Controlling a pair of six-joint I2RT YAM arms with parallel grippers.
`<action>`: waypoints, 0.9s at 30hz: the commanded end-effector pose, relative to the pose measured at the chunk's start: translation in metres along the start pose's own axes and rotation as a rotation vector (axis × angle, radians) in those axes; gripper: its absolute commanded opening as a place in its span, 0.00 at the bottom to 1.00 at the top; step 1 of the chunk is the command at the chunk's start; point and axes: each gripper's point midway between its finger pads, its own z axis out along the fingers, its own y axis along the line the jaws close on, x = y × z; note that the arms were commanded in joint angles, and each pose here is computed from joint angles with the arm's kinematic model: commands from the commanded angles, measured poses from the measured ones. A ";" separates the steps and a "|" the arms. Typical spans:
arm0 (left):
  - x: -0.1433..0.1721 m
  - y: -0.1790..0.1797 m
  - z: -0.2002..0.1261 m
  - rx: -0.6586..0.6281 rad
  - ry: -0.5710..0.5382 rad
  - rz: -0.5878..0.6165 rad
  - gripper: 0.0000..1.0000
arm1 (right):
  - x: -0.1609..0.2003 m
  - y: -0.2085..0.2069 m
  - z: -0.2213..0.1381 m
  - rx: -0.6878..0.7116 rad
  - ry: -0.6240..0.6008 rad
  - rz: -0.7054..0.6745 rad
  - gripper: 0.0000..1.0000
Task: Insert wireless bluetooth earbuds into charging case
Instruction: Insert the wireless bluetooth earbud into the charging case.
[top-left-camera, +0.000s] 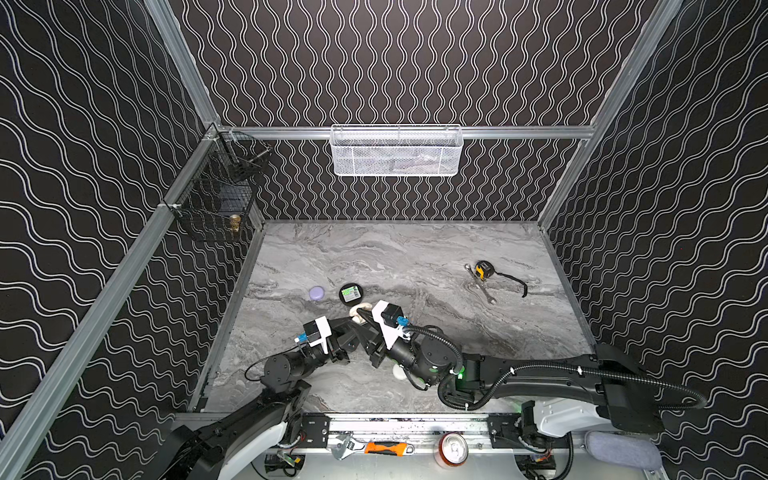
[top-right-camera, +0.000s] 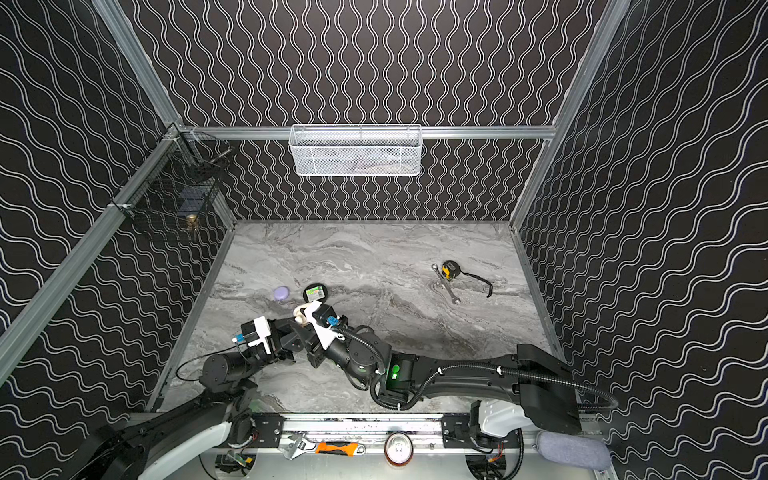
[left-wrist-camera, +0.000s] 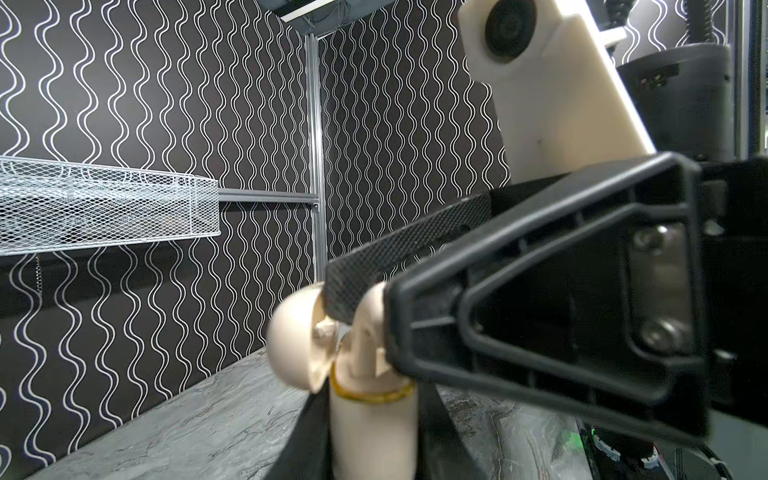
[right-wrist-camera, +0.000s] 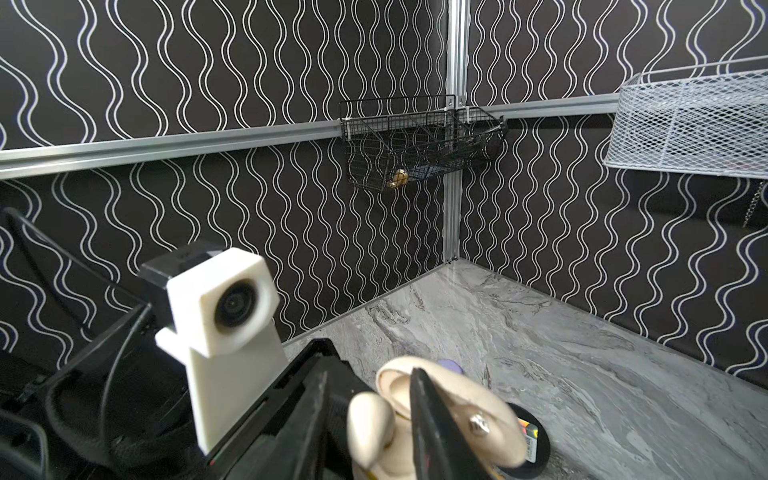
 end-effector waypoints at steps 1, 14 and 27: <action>-0.028 -0.015 -0.002 0.067 -0.103 0.083 0.00 | 0.007 -0.018 -0.001 0.090 0.035 -0.022 0.42; -0.023 -0.010 -0.001 0.043 -0.091 0.075 0.00 | -0.022 -0.019 -0.021 0.058 -0.002 0.028 0.56; -0.019 -0.006 0.000 0.021 -0.069 0.066 0.00 | -0.024 -0.012 -0.027 0.010 0.026 0.030 0.62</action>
